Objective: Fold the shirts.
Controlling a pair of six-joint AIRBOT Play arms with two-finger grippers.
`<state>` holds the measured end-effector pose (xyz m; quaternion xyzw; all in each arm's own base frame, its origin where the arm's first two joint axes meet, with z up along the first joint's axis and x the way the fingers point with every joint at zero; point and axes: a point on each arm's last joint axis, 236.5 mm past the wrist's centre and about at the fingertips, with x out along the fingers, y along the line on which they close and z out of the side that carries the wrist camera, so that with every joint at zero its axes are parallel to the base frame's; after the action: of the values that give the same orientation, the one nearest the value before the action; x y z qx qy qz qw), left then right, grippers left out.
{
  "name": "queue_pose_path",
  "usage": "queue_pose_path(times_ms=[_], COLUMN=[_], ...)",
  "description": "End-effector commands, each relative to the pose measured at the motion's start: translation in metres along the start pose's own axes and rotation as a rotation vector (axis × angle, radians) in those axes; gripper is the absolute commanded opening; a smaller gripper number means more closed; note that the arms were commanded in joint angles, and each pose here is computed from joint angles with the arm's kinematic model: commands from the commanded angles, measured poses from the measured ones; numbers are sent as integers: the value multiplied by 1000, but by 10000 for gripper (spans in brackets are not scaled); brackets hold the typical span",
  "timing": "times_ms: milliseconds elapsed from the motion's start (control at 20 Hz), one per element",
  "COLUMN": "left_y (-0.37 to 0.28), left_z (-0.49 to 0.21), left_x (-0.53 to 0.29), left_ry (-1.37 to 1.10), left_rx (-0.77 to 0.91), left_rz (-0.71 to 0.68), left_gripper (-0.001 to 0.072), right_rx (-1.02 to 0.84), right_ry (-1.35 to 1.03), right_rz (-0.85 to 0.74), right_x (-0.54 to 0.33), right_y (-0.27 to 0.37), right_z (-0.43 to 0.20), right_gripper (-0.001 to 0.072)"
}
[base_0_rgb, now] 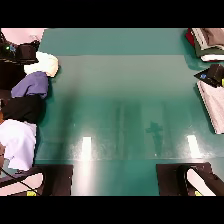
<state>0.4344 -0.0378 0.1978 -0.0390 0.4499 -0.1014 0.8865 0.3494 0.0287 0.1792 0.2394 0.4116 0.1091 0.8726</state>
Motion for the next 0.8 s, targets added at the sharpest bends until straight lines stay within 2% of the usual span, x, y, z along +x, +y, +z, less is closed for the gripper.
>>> queue_pose_path(times_ms=[0, 600, 750], left_y=[0, 0, 4], left_z=[0, 2, 40], left_x=[0, 0, -3], left_ry=[0, -9, -170], left_rx=[0, 0, -5], left_rz=[0, 1, 17], left_gripper=[27, 27, 28], right_rx=[21, 29, 29], right_ry=[70, 98, 98], right_rz=[10, 11, 11], right_x=[9, 13, 13], right_y=[-4, -6, -6], right_z=[-11, -15, -15], right_gripper=[16, 16, 16])
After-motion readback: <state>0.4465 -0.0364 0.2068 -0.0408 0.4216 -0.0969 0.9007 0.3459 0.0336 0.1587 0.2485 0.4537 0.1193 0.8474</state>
